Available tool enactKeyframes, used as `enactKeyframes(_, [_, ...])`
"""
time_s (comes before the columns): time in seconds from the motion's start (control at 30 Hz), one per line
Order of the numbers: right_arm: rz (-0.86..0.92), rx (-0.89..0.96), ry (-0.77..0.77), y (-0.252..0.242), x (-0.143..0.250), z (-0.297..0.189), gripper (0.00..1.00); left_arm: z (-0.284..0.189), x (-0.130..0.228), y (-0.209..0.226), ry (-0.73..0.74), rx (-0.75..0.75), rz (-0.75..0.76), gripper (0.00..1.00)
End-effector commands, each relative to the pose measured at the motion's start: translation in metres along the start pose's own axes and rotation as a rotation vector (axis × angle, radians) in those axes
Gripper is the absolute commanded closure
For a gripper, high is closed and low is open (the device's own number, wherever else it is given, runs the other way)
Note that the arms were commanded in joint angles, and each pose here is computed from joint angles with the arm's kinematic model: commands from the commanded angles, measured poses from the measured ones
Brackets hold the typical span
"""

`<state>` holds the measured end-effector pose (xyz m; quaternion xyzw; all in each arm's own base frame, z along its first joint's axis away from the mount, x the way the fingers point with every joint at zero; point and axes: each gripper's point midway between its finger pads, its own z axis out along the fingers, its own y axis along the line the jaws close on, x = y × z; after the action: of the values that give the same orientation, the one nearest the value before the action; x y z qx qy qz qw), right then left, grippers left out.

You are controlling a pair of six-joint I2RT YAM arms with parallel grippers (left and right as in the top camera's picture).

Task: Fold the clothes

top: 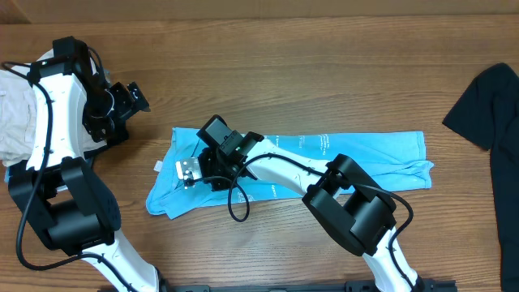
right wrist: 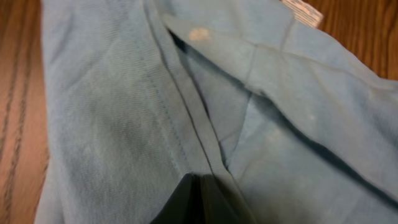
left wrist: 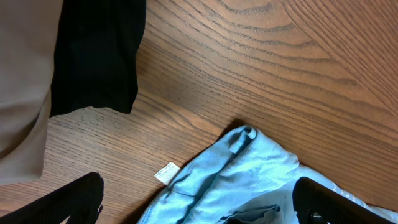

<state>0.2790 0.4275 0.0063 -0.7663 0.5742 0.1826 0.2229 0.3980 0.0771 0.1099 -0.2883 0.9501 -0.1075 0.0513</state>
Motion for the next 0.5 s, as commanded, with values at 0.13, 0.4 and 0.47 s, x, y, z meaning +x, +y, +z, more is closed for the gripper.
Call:
enactKeyframes(0.13, [-0.034,0.144,0.004,-0.029,-0.022,-0.038,0.96,0.003,0.000,-0.002,0.008,0.010,0.003,0.00])
enactKeyframes(0.4, [0.046,0.199,0.037,-0.044,-0.010,-0.052,0.96,0.003,-0.001,-0.003,0.006,0.011,0.003,0.00])
enactKeyframes(0.47, [0.119,0.221,0.044,-0.056,0.005,-0.059,0.96,0.003,-0.001,-0.003,0.006,0.011,0.003,0.00])
